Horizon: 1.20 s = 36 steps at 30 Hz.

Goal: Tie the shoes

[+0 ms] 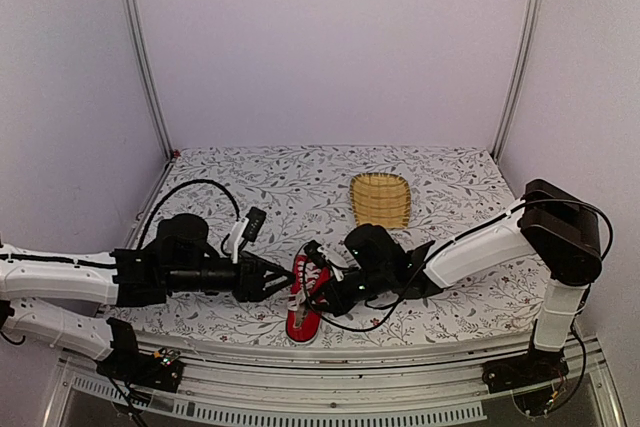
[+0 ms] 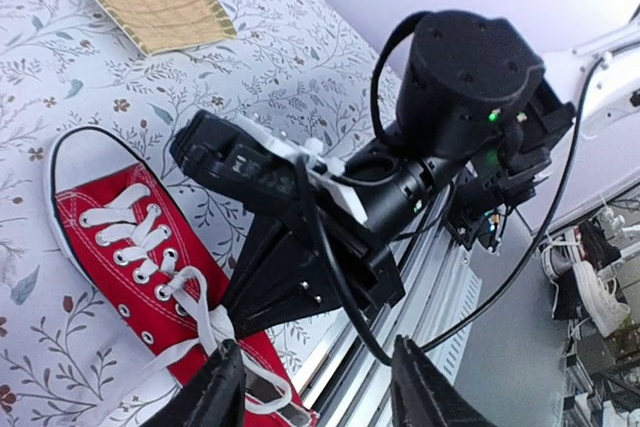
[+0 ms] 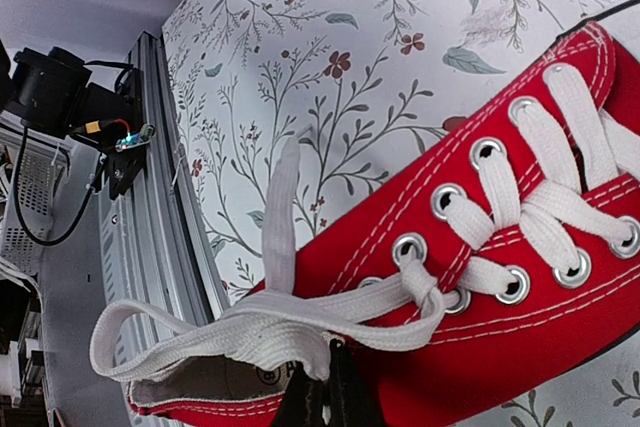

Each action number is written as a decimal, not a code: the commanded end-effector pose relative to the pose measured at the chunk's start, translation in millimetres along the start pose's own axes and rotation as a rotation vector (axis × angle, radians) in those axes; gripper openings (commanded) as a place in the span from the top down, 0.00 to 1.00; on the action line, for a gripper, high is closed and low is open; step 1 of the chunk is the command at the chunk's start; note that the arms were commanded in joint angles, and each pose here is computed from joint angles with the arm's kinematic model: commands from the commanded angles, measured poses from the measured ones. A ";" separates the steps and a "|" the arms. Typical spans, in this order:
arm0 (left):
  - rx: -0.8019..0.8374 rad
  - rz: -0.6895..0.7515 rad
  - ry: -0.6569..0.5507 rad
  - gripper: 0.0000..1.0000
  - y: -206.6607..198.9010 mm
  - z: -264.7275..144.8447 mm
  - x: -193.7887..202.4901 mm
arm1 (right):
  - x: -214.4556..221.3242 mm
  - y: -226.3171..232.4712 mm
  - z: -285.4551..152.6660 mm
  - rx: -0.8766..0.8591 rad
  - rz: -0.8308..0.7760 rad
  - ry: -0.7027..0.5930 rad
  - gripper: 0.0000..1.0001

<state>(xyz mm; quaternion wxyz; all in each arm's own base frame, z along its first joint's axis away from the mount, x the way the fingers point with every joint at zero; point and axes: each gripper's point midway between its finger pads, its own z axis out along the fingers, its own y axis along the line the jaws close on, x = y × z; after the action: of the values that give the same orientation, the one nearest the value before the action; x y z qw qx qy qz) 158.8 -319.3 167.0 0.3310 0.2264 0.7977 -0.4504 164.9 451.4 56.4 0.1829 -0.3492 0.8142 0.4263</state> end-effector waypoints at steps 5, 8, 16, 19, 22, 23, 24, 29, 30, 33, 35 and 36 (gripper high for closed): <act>-0.154 -0.113 0.082 0.62 42.8 18.8 -3.9 | 8.3 3.6 -1.0 -0.005 0.012 0.012 0.98; -0.160 -0.118 0.133 0.67 47.1 34.8 1.8 | 7.7 4.2 -1.3 -0.007 0.014 0.008 0.98; -0.151 -0.120 0.194 0.68 50.7 54.8 10.3 | 6.6 4.8 -1.7 -0.010 0.013 0.001 0.98; -0.151 -0.125 0.210 0.67 52.3 57.5 14.0 | 6.4 5.1 -1.6 -0.012 0.012 0.000 0.98; -0.180 -0.126 0.236 0.68 57.3 59.8 18.0 | 6.2 5.4 -1.7 -0.014 0.012 -0.001 0.98; -0.188 -0.126 0.243 0.69 58.9 60.6 19.4 | 6.0 5.5 -1.7 -0.014 0.012 -0.002 0.98; -0.196 -0.125 0.248 0.70 60.2 61.2 20.2 | 6.4 5.3 -1.7 -0.014 0.011 -0.002 0.98; -0.206 -0.123 0.268 0.74 61.9 63.6 25.1 | 6.3 5.3 -1.7 -0.015 0.013 -0.003 0.98; -0.205 -0.123 0.273 0.74 61.5 64.2 26.5 | 6.1 5.5 -1.8 -0.015 0.012 -0.004 0.98; -0.210 -0.117 0.292 0.74 62.0 66.7 31.9 | 6.6 5.2 -1.6 -0.015 0.013 -0.003 0.98; -0.213 -0.115 0.302 0.74 62.2 68.2 34.8 | 6.2 5.3 -1.7 -0.015 0.012 -0.004 0.98; -0.214 -0.113 0.305 0.74 62.3 68.8 35.7 | 5.7 5.5 -1.8 -0.015 0.012 -0.005 0.98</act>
<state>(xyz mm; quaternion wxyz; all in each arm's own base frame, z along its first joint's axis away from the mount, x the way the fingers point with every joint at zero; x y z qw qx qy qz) 198.2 -340.4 79.3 0.2041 0.1980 0.8939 -0.3465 163.2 451.9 56.6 0.1838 -0.3430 0.8132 0.4328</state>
